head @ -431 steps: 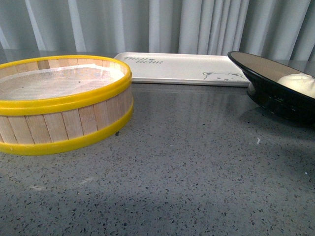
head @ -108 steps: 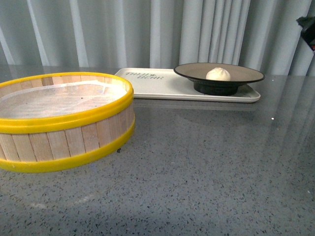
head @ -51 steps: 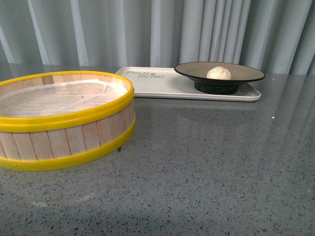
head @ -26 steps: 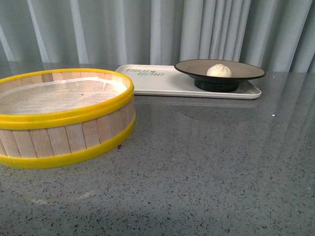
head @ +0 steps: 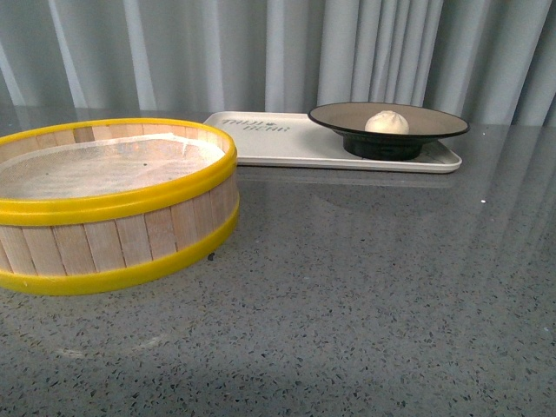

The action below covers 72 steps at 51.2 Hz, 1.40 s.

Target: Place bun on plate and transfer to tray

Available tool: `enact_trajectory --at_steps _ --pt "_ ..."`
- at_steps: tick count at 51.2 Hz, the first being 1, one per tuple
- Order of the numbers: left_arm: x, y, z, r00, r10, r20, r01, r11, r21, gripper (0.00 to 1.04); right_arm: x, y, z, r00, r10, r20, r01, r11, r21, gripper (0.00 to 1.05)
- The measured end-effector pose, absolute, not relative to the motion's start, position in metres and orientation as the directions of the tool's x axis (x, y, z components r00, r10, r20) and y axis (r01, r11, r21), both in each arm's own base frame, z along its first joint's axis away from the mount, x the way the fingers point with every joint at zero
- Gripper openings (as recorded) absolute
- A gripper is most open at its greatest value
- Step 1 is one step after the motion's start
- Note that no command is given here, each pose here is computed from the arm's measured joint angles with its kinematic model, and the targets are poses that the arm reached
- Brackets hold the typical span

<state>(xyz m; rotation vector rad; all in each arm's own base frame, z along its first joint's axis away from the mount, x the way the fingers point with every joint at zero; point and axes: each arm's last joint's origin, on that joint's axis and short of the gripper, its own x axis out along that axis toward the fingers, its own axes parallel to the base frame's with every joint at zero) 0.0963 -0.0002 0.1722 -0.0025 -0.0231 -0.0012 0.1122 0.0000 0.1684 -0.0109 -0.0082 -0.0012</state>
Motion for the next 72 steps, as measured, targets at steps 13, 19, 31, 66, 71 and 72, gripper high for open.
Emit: enact_trajectory --at_steps 13,19,31,66,71,72 --pt "0.096 0.000 0.172 1.000 -0.002 0.023 0.002 1.000 -0.002 0.98 0.105 0.000 0.166 1.000 -0.001 -0.006 0.001 1.000 -0.011 0.02" --pt "0.096 0.000 0.172 1.000 -0.001 0.023 0.001 1.000 -0.003 0.98 0.098 0.000 0.165 1.000 0.001 0.005 -0.001 1.000 -0.011 0.02" --pt "0.096 0.000 0.172 1.000 -0.002 0.024 0.002 1.000 -0.002 0.98 0.098 0.000 0.165 1.000 0.002 0.003 -0.001 1.000 -0.011 0.08" --pt "0.096 0.000 0.172 1.000 -0.002 0.023 0.002 1.000 -0.002 0.98 0.098 0.000 0.165 1.000 0.002 0.003 -0.001 1.000 -0.010 0.96" --pt "0.096 0.000 0.172 1.000 -0.002 0.023 0.002 1.000 -0.002 0.98 0.098 0.000 0.165 1.000 0.002 0.003 -0.001 1.000 -0.010 0.96" --pt "0.096 0.000 0.172 1.000 -0.002 0.023 0.002 1.000 -0.002 0.98 0.098 0.000 0.165 1.000 0.002 0.003 -0.001 1.000 -0.010 0.96"
